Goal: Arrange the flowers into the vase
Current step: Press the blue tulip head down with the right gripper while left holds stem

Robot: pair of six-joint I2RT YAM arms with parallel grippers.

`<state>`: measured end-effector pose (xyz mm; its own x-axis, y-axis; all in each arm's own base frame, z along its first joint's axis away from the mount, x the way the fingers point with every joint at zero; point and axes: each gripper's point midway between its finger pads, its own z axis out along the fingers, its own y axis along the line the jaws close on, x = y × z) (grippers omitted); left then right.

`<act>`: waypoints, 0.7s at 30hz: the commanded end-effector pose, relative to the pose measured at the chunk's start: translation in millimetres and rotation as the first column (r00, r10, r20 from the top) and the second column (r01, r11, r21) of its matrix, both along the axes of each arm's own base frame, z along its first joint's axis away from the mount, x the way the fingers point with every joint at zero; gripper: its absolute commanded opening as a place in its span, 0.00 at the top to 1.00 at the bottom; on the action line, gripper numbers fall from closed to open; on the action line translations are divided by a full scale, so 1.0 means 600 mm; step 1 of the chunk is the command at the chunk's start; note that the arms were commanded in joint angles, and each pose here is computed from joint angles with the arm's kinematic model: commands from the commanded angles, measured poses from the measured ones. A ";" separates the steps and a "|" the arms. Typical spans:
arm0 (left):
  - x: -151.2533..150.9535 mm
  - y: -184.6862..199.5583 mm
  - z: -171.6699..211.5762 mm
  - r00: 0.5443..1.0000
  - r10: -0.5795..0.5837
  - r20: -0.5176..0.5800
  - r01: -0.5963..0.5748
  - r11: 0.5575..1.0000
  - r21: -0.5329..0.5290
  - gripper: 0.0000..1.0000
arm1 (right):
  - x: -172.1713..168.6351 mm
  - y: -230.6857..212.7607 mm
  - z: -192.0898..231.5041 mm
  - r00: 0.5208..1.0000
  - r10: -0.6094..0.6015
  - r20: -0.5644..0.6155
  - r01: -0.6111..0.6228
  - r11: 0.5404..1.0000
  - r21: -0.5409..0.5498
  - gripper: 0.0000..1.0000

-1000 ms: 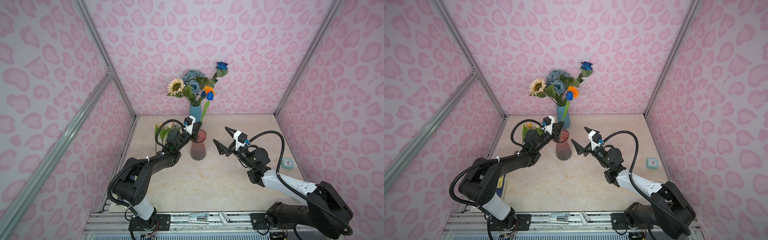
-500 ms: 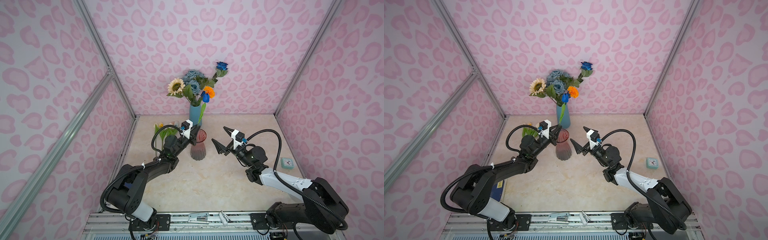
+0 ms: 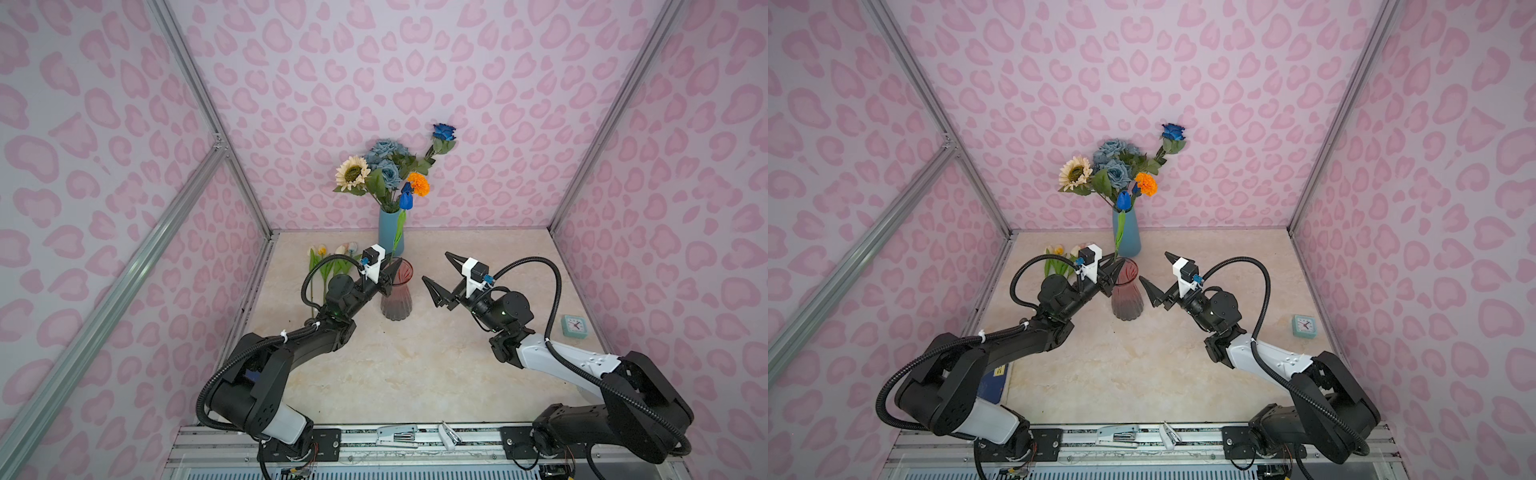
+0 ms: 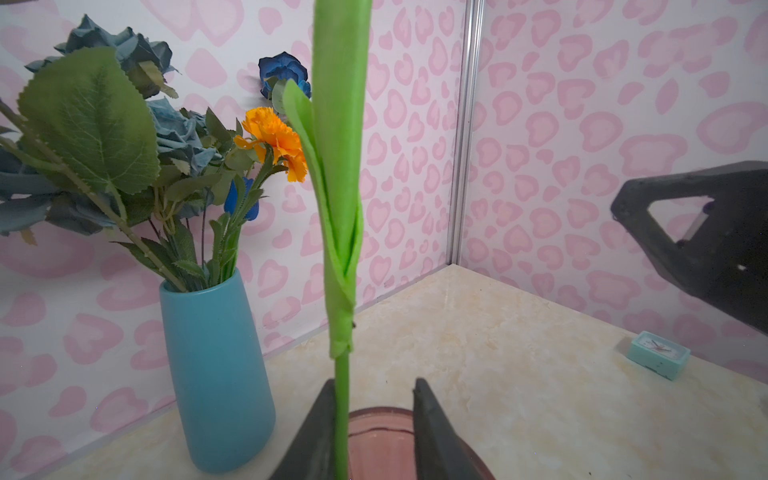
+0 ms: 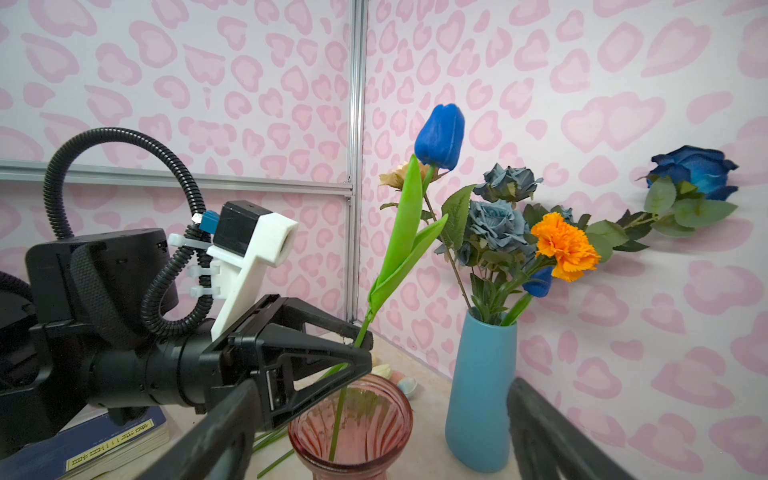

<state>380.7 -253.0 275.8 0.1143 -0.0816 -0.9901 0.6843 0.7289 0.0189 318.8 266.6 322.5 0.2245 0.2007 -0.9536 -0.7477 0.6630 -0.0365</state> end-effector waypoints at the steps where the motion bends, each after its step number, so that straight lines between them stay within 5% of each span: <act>1: -0.014 -0.006 0.018 0.999 -0.038 0.039 0.039 0.999 -0.006 0.69 | 0.022 0.005 -0.002 0.999 -0.015 -0.041 0.014 1.000 -0.020 0.07; 11: -0.022 -0.011 0.022 0.997 -0.060 0.045 0.060 0.998 -0.005 0.72 | 0.052 0.106 0.004 0.944 0.259 -0.205 -0.279 0.957 -0.078 0.17; 21: -0.026 -0.014 0.033 0.996 -0.068 0.061 0.069 0.998 -0.009 0.72 | 0.070 0.143 0.005 0.915 0.337 -0.224 -0.350 0.936 -0.022 0.34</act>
<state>367.6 -261.7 282.8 0.1309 -0.0877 -0.9875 0.7276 0.6850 0.0356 364.1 346.4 324.8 -0.0313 0.1527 -0.9878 -0.9078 0.4093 0.0920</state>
